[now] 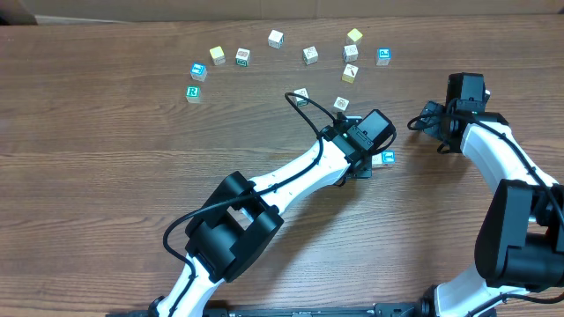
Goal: Form a horizontal line
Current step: 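Lower the bee block left of the 6 block, then open the left gripper and lift it off the bee block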
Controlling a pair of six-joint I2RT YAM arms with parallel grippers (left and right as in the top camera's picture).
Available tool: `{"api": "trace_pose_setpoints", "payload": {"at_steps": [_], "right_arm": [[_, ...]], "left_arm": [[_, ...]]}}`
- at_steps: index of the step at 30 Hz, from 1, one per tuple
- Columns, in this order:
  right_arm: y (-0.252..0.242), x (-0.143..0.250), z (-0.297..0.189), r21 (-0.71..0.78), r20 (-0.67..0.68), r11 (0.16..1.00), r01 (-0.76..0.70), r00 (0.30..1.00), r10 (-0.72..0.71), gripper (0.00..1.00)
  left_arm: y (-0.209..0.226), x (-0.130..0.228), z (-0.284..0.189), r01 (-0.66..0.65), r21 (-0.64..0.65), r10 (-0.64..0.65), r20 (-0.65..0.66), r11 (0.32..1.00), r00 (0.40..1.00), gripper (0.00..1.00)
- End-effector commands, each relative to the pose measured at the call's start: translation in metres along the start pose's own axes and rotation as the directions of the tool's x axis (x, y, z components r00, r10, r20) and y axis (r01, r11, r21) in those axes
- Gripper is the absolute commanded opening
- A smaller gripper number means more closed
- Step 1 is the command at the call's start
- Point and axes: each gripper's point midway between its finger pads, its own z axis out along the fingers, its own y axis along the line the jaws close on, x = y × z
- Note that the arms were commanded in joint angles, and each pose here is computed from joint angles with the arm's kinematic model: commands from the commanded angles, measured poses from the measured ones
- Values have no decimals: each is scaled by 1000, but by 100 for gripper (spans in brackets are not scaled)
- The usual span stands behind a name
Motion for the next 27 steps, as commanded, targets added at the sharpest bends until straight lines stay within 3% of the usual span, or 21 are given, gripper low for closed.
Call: {"api": "trace_pose_setpoints", "payload": {"at_steps": [1, 22, 27], "right_arm": [[1, -7, -2, -2, 19, 1000, -5, 1000, 5, 100], [1, -7, -2, -2, 19, 1000, -5, 1000, 5, 100], [1, -7, -2, -2, 19, 1000, -5, 1000, 5, 100]], "left_arm": [[6, 5, 7, -2, -28, 2, -1, 1000, 1000, 54], [8, -38, -39, -13, 25, 10, 89, 1000, 996, 61], [27, -42, -38, 13, -16, -12, 73, 1000, 997, 53]]}}
